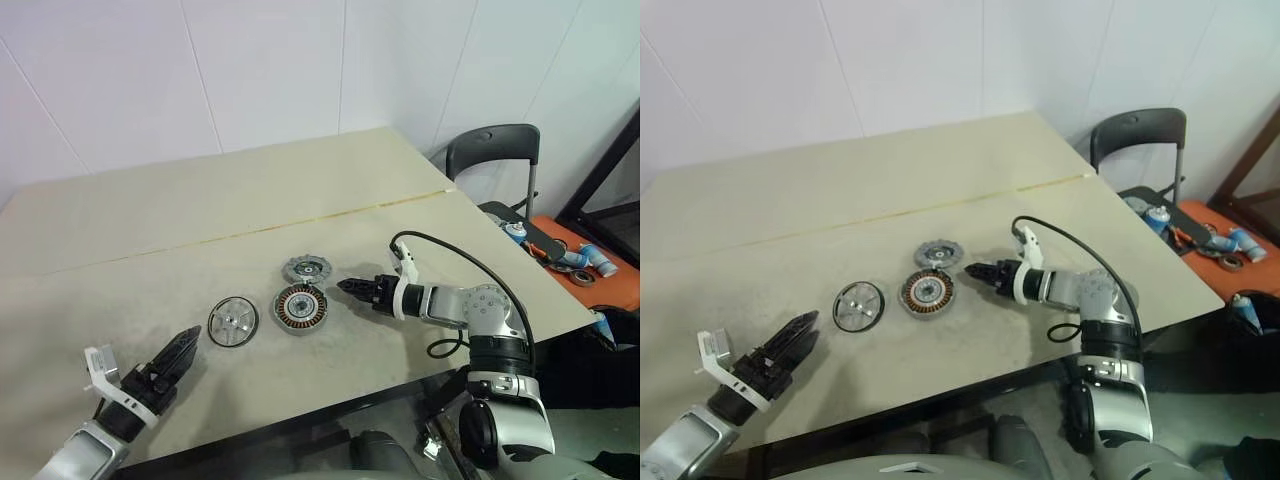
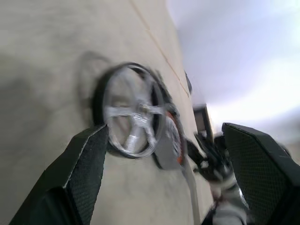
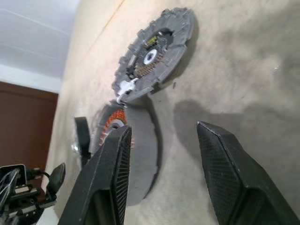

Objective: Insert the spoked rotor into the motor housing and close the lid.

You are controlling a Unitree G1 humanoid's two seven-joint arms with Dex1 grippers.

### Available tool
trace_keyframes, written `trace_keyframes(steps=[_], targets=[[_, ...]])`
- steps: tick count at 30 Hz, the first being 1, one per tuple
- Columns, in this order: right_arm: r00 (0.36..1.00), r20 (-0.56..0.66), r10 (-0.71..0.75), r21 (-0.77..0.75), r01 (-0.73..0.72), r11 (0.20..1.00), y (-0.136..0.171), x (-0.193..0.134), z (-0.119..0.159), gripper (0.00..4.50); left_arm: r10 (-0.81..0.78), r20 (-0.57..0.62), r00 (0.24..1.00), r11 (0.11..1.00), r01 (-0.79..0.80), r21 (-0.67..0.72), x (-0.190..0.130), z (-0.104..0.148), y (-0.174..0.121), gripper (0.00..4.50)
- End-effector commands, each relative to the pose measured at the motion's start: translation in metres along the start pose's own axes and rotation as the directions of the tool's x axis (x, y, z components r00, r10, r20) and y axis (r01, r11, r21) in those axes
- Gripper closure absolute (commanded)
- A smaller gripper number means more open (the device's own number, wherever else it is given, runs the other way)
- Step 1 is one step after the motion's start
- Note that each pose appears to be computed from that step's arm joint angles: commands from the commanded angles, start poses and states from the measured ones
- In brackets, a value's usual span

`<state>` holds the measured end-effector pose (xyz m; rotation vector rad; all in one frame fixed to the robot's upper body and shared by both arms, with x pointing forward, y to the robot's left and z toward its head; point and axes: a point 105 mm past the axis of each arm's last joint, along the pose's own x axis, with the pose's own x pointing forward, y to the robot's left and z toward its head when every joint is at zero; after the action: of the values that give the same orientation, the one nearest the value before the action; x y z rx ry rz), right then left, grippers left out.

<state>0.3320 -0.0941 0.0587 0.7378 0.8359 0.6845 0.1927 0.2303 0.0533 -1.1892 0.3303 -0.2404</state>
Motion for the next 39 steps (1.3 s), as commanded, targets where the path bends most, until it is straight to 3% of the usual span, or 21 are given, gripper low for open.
trace_keyframes(steps=[1,5,18,39], targets=[[1.000,-0.002,0.009,-0.057,-0.009,0.998,0.008,0.000,0.009,2.20,0.014,0.021,1.000,1.000,-0.015,0.017,0.010,0.000,0.005,0.40],[1.000,-0.024,-0.009,-0.081,0.007,0.997,0.006,-0.001,0.007,2.20,0.052,0.028,0.998,0.999,-0.052,0.005,0.025,-0.005,0.023,0.40],[0.999,-0.016,-0.050,-0.099,0.048,0.994,-0.003,-0.007,0.006,2.20,-0.009,-0.044,0.999,1.000,0.010,0.025,0.069,-0.021,0.019,0.40],[0.997,-0.015,-0.071,-0.132,0.069,0.989,-0.005,-0.007,0.005,2.20,-0.072,-0.201,0.977,0.995,0.085,0.058,0.084,-0.043,0.001,0.40]])
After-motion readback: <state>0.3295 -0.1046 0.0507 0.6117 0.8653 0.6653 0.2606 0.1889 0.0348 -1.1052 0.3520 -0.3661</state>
